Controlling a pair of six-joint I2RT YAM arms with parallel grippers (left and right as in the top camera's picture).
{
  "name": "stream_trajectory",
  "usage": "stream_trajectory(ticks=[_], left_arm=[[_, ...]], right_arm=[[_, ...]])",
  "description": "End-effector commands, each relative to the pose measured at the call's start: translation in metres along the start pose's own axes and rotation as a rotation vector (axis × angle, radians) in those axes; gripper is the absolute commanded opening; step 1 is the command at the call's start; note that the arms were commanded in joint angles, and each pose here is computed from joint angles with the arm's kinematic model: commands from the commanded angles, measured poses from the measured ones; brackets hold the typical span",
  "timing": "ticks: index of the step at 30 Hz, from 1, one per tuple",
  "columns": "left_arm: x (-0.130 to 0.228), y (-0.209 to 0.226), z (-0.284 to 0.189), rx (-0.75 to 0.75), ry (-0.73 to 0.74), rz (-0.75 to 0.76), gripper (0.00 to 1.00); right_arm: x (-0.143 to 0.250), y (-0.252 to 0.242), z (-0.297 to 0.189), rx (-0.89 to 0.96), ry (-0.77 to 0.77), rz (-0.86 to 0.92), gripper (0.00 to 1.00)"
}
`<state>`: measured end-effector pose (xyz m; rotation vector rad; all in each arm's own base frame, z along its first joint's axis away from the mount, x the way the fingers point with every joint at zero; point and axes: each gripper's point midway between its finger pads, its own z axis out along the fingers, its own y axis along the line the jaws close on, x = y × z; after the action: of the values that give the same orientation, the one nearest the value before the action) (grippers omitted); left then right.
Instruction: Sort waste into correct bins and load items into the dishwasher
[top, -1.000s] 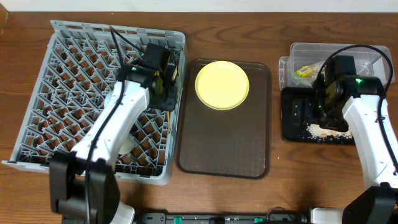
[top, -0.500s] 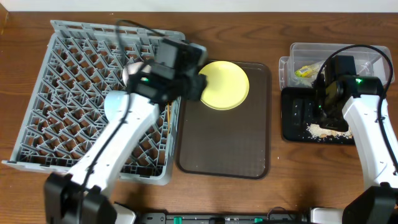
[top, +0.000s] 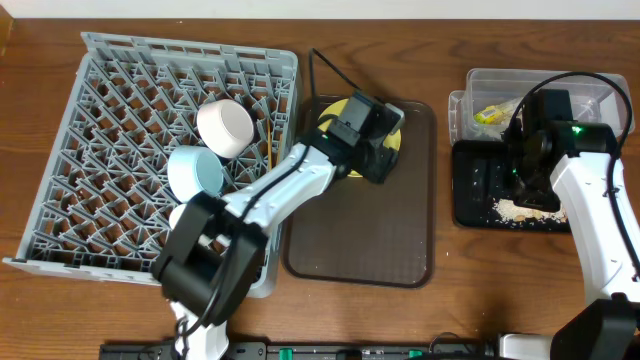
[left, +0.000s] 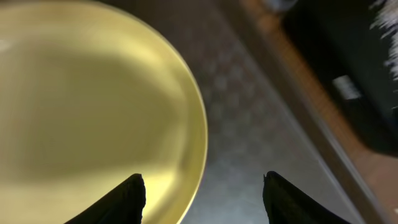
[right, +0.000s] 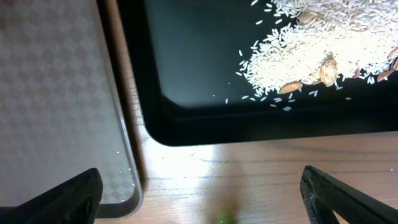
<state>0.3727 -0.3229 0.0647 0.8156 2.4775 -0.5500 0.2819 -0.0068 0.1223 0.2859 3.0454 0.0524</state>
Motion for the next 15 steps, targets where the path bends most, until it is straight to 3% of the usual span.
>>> stream_trajectory(ticks=[1,8,12,15], left_arm=[[0.024,0.016,0.024,-0.051,0.069,-0.007,0.61],[0.058,0.021,0.041,-0.058,0.186,-0.028,0.57],[0.074,0.015,0.038,-0.048,0.254,-0.046,0.27],[0.087,0.003,0.036,-0.025,0.308,-0.042,0.19]], right_arm=[[-0.003,0.001,-0.007,-0.009,-0.028,0.011,0.99],[-0.003,0.001,-0.007,-0.009,-0.029,0.011,0.99],[-0.003,0.001,-0.007,-0.009,-0.03,0.011,0.99],[-0.003,0.001,-0.007,-0.009,-0.03,0.011,0.99]])
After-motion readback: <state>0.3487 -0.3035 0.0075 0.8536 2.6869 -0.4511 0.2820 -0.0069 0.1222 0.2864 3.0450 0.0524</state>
